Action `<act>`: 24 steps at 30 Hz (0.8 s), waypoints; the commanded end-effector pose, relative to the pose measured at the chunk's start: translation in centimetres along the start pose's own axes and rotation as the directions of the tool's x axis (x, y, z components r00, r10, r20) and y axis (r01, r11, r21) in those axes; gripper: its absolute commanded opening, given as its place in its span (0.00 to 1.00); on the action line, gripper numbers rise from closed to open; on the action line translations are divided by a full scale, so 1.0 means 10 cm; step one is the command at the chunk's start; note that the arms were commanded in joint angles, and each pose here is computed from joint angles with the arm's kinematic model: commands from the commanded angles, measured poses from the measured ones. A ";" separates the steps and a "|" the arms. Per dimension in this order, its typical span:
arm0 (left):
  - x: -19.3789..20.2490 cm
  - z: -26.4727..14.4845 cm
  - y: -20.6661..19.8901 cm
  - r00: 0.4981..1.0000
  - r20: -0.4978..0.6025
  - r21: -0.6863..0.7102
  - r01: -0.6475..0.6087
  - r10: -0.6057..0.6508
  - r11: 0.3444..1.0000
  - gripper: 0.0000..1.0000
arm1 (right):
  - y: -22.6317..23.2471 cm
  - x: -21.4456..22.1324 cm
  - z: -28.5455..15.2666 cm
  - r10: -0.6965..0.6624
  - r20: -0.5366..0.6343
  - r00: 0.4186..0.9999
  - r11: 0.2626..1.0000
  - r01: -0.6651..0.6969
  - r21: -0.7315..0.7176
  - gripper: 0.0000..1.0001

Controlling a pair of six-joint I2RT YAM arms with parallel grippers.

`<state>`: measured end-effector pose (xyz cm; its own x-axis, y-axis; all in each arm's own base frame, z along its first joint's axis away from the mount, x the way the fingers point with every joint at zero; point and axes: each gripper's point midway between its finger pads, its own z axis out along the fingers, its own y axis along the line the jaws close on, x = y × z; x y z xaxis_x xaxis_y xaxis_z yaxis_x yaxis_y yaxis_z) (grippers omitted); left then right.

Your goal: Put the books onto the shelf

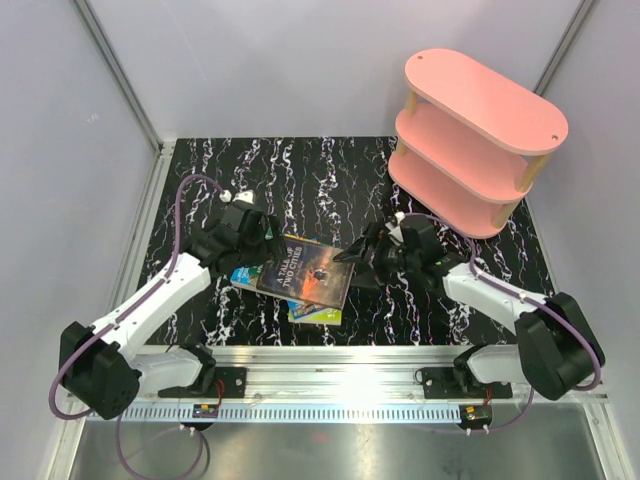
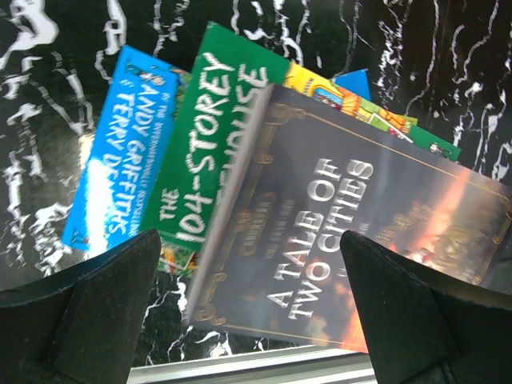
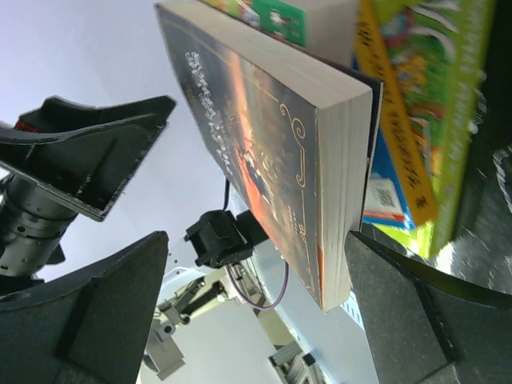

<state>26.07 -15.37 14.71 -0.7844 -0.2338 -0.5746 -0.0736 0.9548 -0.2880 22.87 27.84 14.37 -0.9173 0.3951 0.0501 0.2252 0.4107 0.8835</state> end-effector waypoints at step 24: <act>0.21 0.32 -0.42 0.992 -0.108 0.221 -0.045 0.070 0.974 0.97 | 0.20 -0.02 0.36 -0.167 -0.013 0.986 0.986 0.167 0.014 0.96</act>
<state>26.56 -18.16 11.64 -0.8384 -0.1490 -0.5242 0.0502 0.9367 -0.3465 23.29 29.90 12.07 -0.9418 0.3359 -0.0105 0.1664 0.4931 0.8539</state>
